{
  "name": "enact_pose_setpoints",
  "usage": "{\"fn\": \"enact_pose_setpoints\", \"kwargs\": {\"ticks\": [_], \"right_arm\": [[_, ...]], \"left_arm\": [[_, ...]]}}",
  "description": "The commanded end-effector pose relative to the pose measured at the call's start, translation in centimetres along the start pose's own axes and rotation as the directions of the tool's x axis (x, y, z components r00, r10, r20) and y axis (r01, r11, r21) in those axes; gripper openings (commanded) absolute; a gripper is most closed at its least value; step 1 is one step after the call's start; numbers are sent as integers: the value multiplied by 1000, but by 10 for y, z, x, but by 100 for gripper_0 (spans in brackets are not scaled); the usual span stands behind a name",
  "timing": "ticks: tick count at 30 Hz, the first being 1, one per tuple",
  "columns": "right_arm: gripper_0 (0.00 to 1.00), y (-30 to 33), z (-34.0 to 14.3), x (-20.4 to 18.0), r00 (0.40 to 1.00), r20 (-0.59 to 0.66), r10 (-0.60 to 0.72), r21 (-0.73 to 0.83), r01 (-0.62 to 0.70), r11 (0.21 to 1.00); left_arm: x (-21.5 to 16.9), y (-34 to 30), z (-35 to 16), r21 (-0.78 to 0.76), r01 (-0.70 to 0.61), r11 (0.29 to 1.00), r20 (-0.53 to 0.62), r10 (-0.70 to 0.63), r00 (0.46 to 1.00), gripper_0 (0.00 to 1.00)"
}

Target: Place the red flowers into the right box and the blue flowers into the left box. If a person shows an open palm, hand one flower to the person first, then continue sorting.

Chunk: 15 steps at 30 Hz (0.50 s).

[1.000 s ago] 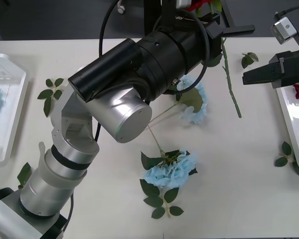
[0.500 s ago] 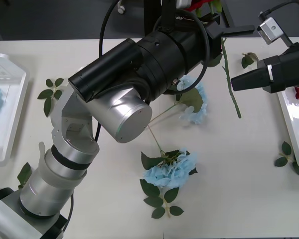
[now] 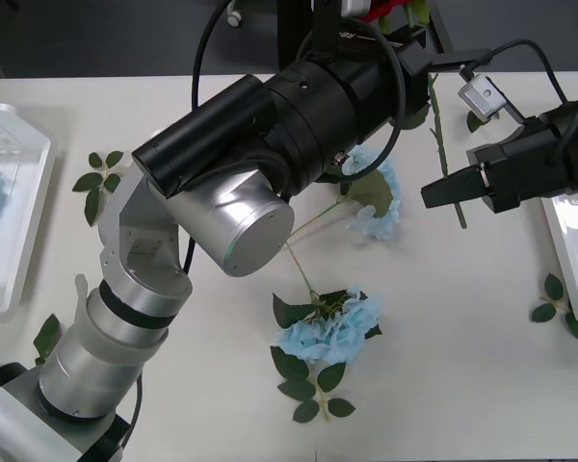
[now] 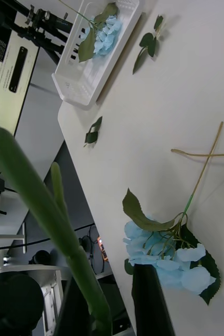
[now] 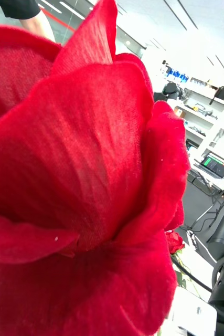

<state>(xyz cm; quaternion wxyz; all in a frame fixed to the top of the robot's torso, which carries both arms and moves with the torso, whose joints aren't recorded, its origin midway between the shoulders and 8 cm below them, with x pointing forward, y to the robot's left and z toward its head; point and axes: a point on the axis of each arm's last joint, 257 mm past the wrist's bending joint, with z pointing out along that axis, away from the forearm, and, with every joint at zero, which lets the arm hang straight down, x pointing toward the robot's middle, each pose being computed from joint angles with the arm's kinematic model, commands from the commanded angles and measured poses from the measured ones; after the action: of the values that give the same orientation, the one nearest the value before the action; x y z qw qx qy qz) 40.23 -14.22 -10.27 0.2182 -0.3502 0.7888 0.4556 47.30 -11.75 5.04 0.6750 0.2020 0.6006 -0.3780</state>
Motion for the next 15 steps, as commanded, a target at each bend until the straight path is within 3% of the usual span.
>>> {"fn": "enact_pose_setpoints", "kwargs": {"ticks": [1,12,13,14,15], "right_arm": [[0,8,13,2,1000,-7,-30,-21,30,999],[0,7,15,2,1000,-6,-20,-20,20,1000],[0,7,15,1,1000,-5,-20,-19,20,1000],[0,6,14,1,1000,-3,-19,-18,19,1000],[0,5,14,1,1000,-3,-17,-16,17,1000]], "left_arm": [[-25,-34,8,67,39,997,51,-43,998,0],[-25,-34,8,67,39,997,51,-43,998,0],[-25,-34,8,67,39,997,51,-43,998,18],[-25,-34,8,67,39,997,51,-43,998,52],[-25,-34,8,67,39,997,51,-43,998,66]]}}
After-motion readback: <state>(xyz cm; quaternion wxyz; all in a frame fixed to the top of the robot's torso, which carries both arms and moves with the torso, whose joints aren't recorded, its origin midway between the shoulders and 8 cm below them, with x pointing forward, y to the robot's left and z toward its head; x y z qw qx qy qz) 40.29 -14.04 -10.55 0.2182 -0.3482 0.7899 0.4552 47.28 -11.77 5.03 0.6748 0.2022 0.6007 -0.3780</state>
